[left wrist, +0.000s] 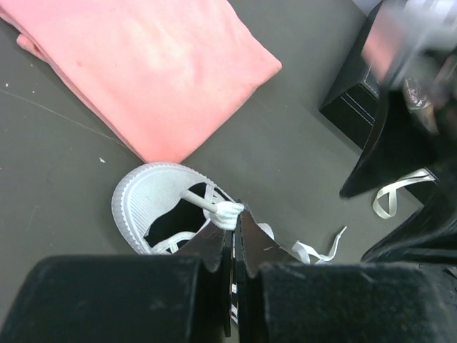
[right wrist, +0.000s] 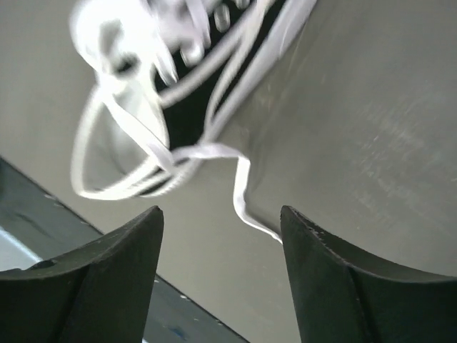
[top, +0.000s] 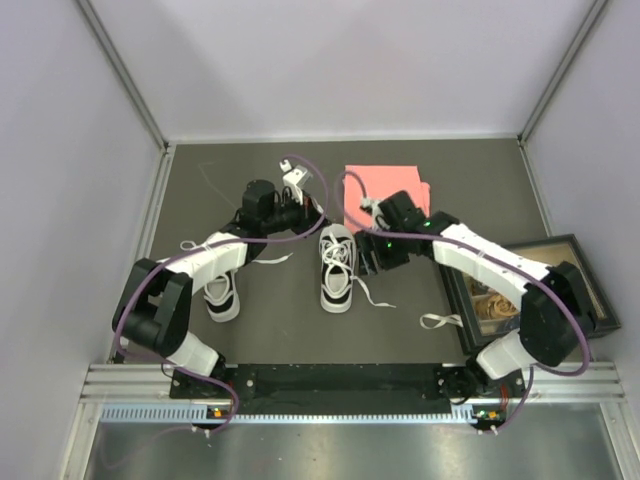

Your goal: Tie the shoes

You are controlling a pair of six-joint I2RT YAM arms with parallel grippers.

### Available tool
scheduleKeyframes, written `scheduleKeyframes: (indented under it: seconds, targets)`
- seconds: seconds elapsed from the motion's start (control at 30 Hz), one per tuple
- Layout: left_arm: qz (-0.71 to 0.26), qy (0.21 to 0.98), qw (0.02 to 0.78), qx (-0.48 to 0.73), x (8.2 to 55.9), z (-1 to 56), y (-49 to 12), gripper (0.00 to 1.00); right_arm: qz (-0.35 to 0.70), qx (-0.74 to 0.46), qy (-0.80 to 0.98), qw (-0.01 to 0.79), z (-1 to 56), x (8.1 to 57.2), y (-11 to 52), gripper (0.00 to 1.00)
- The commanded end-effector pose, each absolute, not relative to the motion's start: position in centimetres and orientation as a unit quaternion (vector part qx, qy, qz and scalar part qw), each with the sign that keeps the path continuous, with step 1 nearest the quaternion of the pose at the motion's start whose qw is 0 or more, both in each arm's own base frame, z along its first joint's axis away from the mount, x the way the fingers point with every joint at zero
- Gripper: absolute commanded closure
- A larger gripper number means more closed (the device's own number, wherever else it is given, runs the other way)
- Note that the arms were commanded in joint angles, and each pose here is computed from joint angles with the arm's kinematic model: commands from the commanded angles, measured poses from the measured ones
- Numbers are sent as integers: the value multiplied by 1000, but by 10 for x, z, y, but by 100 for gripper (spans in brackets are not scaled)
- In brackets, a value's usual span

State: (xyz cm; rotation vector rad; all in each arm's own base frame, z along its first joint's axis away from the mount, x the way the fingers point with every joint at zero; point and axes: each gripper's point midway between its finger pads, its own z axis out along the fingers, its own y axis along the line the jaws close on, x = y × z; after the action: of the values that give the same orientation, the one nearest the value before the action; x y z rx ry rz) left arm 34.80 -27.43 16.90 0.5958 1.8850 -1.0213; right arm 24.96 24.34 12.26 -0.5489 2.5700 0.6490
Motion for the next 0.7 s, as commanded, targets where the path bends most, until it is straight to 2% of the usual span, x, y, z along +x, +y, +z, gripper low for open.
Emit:
scheduleKeyframes:
  seconds: [0.0,0.3,0.57,0.67]
  targets:
    - [-421,755,442,239,350,168,-277,100,160,-257,933,193,82,234,239,37]
    - [-420,764,433,229,355,161,-277,100,132,-277,934,180,42,220,249,52]
    - [-421,770,424,224,355,157,-276,100,91,-309,929,181,19,211,250,54]
    - [-419,772,422,225,354,154,-276,100,51,-315,931,179,12,211,246,60]
